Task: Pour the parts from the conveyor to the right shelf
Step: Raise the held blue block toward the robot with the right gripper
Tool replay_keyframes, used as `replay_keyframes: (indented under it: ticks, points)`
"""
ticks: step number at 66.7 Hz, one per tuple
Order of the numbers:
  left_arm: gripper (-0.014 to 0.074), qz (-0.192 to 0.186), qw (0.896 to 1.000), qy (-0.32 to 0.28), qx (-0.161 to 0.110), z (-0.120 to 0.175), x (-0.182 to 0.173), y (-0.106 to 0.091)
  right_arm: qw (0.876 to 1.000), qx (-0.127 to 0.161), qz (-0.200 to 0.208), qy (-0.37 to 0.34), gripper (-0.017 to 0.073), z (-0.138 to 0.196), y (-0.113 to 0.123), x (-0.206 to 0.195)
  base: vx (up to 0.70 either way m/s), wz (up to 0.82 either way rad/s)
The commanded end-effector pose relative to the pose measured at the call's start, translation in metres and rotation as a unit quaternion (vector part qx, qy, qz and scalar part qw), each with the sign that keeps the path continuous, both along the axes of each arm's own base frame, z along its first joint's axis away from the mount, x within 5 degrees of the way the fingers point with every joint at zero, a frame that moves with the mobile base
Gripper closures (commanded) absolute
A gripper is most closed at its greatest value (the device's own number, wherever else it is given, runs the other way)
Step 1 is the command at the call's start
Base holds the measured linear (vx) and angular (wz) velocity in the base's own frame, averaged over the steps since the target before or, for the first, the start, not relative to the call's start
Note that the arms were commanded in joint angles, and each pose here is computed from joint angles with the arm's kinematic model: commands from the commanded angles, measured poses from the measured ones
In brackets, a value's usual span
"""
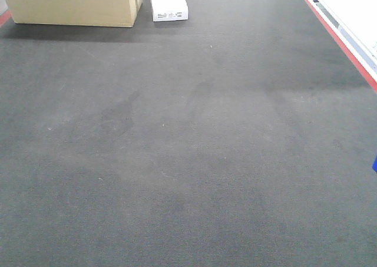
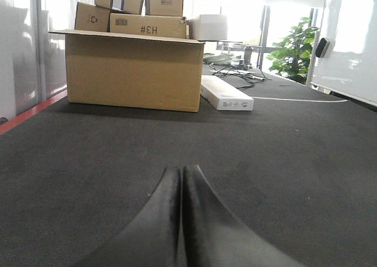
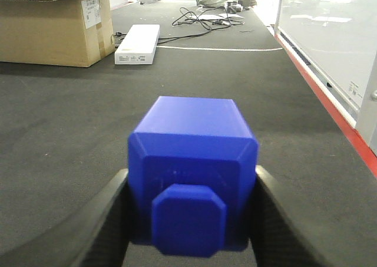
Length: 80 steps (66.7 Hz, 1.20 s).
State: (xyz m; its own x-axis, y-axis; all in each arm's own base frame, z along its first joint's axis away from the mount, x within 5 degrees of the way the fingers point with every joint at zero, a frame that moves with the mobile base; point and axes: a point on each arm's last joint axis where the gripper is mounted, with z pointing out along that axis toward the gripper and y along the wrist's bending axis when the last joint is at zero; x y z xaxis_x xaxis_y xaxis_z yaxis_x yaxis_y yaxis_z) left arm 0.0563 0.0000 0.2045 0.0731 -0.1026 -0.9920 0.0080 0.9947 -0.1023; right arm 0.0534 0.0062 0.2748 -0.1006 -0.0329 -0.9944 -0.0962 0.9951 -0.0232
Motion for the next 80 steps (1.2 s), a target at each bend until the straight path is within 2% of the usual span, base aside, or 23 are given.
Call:
replay_keyframes:
  ticks: [1, 46, 80]
  points:
    - [0.0600, -0.003, 0.999, -0.031, -0.008, -0.0015, -0.0002, -0.0004, 0.999, 0.001, -0.003, -0.046, 0.0563, 0.0149, -0.0006, 0.0003, 0.00, 0.00]
    - [0.0600, -0.003, 0.999, -0.031, -0.008, -0.0015, -0.0002, -0.0004, 0.999, 0.001, -0.004, -0.046, 0.0564, 0.0149, -0.0006, 0.0004, -0.02, -0.01]
    - [0.0600, -0.004, 0.999, -0.031, -0.008, -0.0015, -0.0002, -0.0004, 0.999, 0.001, -0.004, -0.047, 0.0564, 0.0150, -0.0007, 0.0004, -0.28, 0.00]
